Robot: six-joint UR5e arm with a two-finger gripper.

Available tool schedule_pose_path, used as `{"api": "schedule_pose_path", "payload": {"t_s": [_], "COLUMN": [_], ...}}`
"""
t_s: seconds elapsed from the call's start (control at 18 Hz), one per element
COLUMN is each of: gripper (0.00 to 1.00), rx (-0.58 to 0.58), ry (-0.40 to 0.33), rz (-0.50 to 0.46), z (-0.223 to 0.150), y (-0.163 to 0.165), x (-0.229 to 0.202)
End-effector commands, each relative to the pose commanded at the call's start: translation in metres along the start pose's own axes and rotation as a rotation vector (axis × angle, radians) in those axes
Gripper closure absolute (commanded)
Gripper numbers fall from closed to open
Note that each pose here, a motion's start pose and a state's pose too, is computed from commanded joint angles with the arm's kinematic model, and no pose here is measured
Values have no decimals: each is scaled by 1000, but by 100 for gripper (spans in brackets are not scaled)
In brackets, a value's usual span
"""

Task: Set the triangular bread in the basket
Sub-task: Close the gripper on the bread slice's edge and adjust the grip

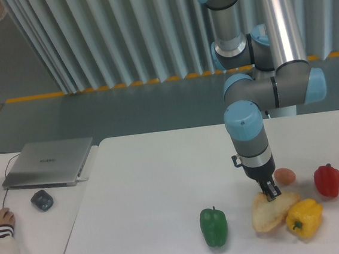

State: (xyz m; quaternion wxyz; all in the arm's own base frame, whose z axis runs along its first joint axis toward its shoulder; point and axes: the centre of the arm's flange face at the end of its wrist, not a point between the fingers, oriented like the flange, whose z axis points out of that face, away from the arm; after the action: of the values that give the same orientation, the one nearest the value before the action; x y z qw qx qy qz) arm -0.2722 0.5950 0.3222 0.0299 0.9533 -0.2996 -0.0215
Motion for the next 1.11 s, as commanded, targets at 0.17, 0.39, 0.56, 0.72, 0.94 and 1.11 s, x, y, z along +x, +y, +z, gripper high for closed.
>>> {"api": "schedule_pose_path", "payload": {"t_s": [0.17,0.39,0.56,0.72,0.94,1.11], "gripper": [99,50,0,0,0,0], "rx": [-1,0,-6,5,7,-8], "ry": [4,8,9,-23,-35,-46], "rz": [-12,-1,-4,-3,-13,-34], "z": [1,3,12,26,27,35], "y": [0,-1,-4,-8,-10,-10], "x": [3,3,4,9,7,4]}}
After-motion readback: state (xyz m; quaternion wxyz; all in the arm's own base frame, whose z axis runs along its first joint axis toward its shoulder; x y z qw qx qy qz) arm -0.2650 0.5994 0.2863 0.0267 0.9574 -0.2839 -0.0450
